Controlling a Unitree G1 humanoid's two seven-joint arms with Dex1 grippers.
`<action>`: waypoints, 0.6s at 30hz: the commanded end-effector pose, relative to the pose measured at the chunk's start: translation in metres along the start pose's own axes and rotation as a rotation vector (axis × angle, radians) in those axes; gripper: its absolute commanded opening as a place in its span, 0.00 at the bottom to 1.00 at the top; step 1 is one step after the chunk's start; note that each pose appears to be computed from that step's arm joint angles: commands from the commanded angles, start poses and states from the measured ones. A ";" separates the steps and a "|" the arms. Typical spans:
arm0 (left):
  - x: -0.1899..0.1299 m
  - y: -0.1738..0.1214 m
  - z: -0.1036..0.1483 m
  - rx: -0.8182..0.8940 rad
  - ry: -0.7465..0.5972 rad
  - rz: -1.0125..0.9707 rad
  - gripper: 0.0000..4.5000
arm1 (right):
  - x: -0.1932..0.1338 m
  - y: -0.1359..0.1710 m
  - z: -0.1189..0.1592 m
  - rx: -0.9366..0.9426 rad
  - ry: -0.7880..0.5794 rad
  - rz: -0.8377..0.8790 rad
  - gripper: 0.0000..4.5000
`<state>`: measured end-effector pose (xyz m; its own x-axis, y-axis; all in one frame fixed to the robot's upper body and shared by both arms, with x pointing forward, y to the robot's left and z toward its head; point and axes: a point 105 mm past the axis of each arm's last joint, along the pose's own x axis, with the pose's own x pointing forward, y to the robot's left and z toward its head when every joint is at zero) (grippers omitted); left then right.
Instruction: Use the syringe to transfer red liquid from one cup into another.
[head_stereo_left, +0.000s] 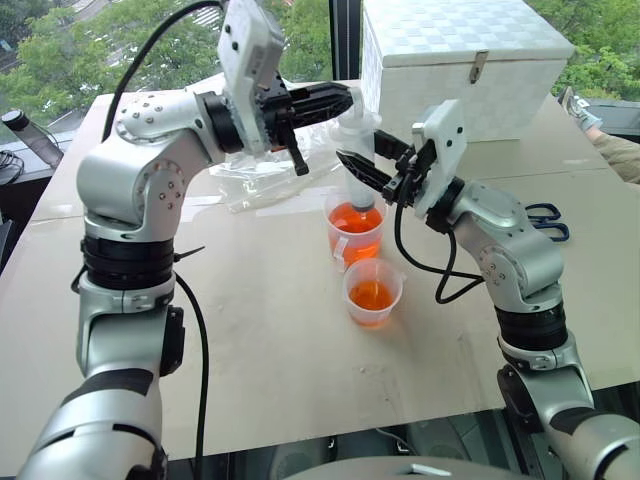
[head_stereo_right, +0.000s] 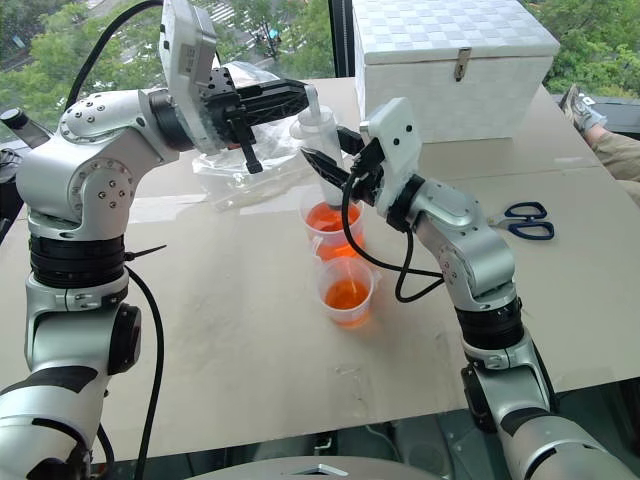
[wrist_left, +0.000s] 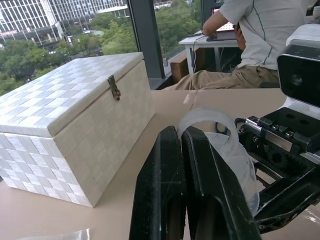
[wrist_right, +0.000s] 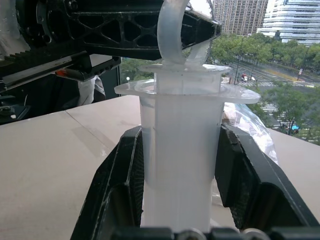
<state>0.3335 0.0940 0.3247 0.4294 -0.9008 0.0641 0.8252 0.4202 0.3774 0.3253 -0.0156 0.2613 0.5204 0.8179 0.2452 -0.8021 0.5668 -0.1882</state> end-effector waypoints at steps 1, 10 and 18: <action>0.002 0.003 0.016 0.049 -0.039 0.009 0.01 | 0.003 0.011 0.014 -0.014 -0.060 0.036 0.35; 0.002 0.008 0.027 0.036 -0.088 0.037 0.01 | 0.004 0.012 0.005 0.023 -0.050 0.013 0.35; 0.000 0.013 0.034 0.032 -0.122 0.058 0.01 | 0.003 0.015 -0.002 0.041 -0.037 0.005 0.35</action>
<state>0.3406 0.0892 0.3229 0.4279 -0.9002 0.0810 0.8398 0.4291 0.3326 0.3271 -0.0154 0.2549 0.5593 0.7834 0.2712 -0.7849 0.6057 -0.1309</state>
